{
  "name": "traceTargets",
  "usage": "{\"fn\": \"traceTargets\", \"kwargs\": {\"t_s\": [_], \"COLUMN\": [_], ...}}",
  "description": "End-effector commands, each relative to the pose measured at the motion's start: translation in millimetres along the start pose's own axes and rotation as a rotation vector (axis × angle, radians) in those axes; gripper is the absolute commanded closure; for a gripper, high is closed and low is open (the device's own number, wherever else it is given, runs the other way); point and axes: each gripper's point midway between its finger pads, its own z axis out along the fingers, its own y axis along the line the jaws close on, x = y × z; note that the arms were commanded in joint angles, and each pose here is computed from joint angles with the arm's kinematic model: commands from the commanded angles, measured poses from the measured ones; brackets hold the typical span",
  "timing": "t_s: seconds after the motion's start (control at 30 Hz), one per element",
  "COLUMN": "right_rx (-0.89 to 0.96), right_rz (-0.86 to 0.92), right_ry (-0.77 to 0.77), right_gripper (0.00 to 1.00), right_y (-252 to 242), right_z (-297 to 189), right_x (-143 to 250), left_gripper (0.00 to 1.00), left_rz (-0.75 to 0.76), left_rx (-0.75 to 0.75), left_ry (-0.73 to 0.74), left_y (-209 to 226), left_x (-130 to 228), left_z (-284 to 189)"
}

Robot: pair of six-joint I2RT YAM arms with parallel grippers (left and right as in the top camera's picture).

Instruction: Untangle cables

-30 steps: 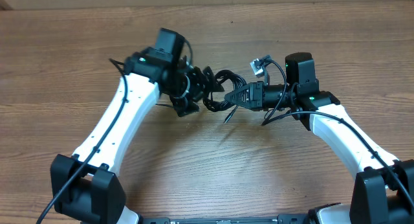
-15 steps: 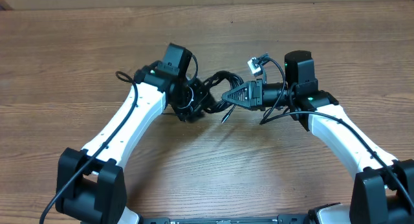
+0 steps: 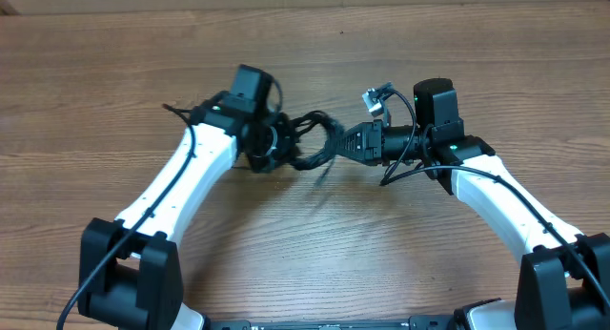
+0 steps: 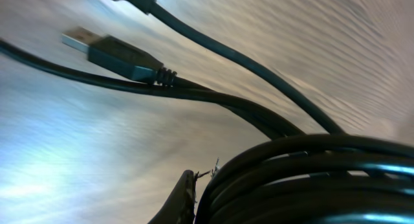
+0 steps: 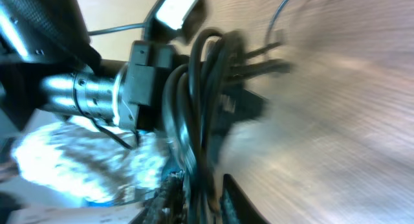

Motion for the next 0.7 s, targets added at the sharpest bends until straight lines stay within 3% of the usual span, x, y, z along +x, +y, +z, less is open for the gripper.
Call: {"fn": "traceTargets", "kwargs": {"t_s": [0.0,0.23,0.53,0.67], "right_rx": [0.199,0.378,0.401,0.406], "right_rz": [-0.172,-0.194,-0.177,-0.159], "right_ry": [-0.101,-0.080,-0.074,-0.060], "right_gripper": [0.76,0.51,0.30,0.14], "right_y": [-30,-63,-68,-70], "right_z": [-10,-19,-20,-21], "right_x": [-20,-12,-9,-5], "left_gripper": [0.96,0.96,0.96,0.96], "left_rz": [0.142,0.141,0.179,0.218], "left_rx": [-0.070,-0.116,-0.139,-0.150], "left_ry": [-0.072,-0.042,-0.002,0.014], "left_y": [30,59,65,68], "left_x": [-27,-31,-22,-19], "left_z": [-12,-22,-22,-23]}}
